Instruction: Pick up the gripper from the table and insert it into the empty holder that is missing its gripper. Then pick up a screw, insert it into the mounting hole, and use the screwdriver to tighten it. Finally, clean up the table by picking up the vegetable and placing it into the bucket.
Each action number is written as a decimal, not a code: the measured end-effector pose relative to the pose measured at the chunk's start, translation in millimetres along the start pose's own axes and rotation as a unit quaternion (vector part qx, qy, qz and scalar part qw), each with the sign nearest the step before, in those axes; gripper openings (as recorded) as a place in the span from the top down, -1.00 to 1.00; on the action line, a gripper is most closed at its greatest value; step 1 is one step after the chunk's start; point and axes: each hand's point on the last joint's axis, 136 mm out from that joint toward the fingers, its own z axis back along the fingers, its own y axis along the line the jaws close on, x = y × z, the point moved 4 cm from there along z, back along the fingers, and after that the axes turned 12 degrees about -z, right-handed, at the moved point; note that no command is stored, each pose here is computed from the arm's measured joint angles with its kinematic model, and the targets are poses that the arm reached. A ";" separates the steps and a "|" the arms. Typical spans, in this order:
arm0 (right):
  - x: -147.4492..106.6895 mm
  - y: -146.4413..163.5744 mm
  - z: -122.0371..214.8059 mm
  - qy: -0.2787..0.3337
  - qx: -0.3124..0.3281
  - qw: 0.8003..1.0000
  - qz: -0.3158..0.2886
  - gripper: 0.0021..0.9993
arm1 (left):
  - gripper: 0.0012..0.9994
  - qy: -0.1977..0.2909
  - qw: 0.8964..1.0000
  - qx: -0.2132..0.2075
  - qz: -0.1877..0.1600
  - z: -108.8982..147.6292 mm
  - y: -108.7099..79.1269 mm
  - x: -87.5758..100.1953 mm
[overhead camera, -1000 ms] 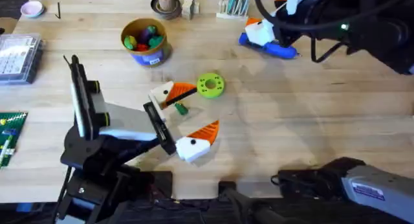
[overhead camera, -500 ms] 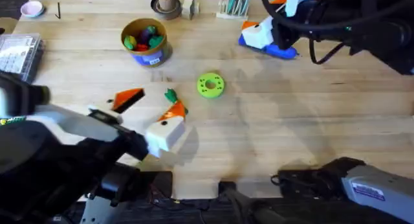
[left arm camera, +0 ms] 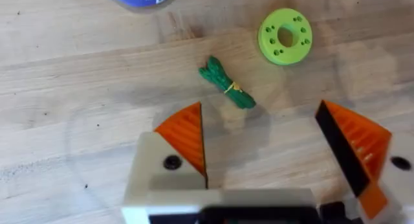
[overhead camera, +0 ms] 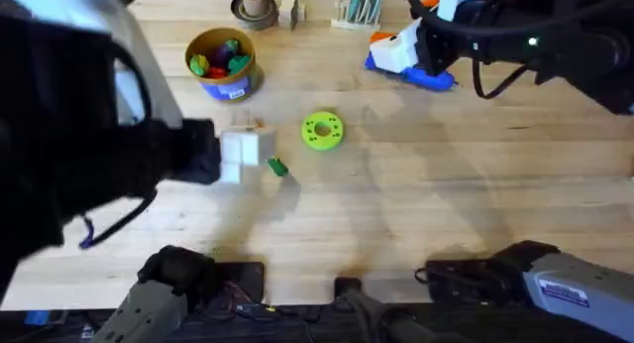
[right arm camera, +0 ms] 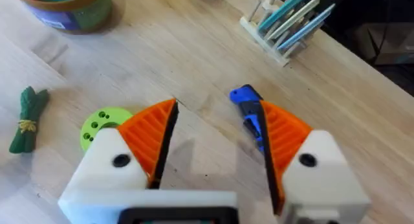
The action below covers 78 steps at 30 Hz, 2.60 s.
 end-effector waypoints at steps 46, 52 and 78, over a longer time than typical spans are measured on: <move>-7.1 0.4 0.1 0.017 0.001 1.000 -0.004 -0.56 | -0.99 0.303 0.886 0.059 0.347 -160.3 -0.5 -28.3; -7.1 0.4 0.1 0.017 0.001 1.000 -0.004 -0.56 | -0.99 0.313 0.880 0.069 0.349 -160.9 0.9 -32.7; -7.1 0.4 0.1 0.017 0.001 1.000 -0.004 -0.56 | -0.72 0.310 0.875 0.110 0.355 -169.7 11.5 -56.9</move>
